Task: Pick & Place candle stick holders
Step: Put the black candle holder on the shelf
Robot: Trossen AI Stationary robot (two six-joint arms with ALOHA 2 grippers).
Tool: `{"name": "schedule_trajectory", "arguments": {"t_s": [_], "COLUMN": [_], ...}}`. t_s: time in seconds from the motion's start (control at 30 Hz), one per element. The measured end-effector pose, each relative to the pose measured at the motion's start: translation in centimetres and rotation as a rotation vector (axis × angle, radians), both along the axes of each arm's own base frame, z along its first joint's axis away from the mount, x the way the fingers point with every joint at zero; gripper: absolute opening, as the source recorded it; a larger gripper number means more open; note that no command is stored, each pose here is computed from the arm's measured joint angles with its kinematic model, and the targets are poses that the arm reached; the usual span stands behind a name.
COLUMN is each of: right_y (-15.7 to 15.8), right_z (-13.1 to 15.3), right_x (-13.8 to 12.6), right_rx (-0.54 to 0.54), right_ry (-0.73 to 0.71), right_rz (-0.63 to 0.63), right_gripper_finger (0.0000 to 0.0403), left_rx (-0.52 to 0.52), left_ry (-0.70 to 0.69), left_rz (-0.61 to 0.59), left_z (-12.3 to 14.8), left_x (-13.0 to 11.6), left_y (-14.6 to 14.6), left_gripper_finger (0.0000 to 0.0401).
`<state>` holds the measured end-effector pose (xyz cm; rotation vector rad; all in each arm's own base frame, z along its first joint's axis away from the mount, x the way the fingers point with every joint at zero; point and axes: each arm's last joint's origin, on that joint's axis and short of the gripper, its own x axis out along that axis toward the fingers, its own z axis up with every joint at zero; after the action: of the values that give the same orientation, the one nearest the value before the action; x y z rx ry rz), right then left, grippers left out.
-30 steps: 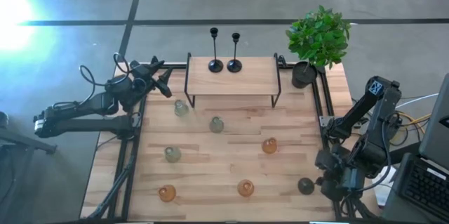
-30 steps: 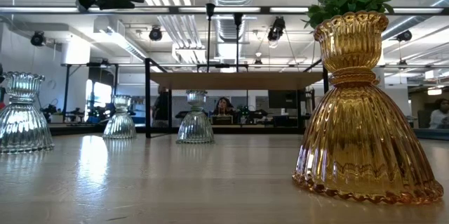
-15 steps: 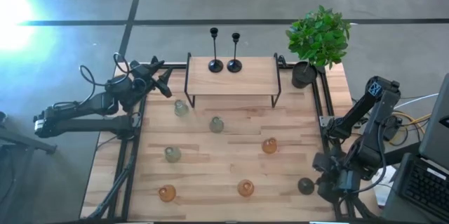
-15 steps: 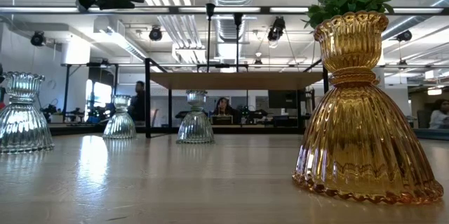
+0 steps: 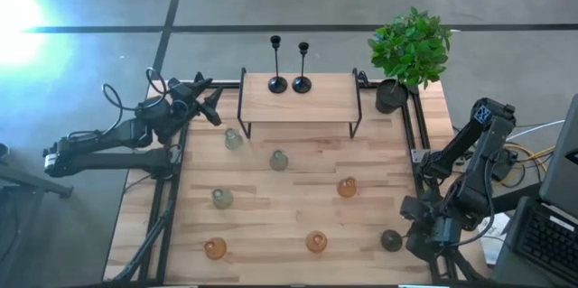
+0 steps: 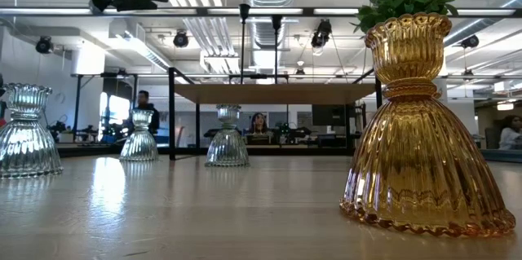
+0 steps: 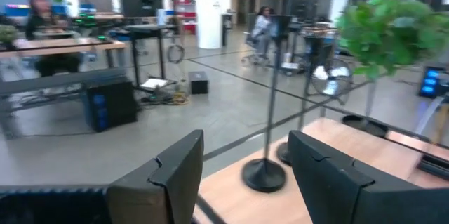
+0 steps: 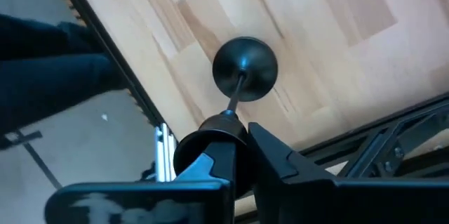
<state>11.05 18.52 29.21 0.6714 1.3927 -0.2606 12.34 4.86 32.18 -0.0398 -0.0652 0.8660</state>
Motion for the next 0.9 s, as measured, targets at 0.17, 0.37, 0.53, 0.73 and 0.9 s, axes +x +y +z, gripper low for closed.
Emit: {"name": "schedule_trajectory", "arguments": {"t_s": [0.17,0.37,0.53,0.73,0.9], "right_y": [-1.9,-4.9,-7.4,-9.7,-11.0], "right_z": [3.9,8.8,11.3,13.4,14.8], "right_x": [0.5,2.1,4.1,6.8,8.9], "right_rx": [0.012,0.046,-0.015,-0.081,-0.133], "right_ry": [-0.025,-0.103,-0.16,-0.247,-0.299], "right_rz": [-0.022,0.042,0.114,0.197,0.281], "right_gripper_finger": [0.0012,0.0012,0.0012,0.0011,0.0011], "left_rx": [0.004,-0.006,-0.037,-0.09,-0.075], "left_ry": [0.013,0.02,0.042,0.162,0.219], "left_rz": [-0.14,-0.363,-0.551,-0.672,-0.751], "left_z": [-0.1,0.9,2.2,2.3,2.5], "left_x": [0.5,2.1,4.5,8.4,11.3], "left_y": [-0.2,-0.5,-0.4,0.1,0.3], "left_gripper_finger": [0.0213,0.0213,0.0213,0.0213,0.0213]}}
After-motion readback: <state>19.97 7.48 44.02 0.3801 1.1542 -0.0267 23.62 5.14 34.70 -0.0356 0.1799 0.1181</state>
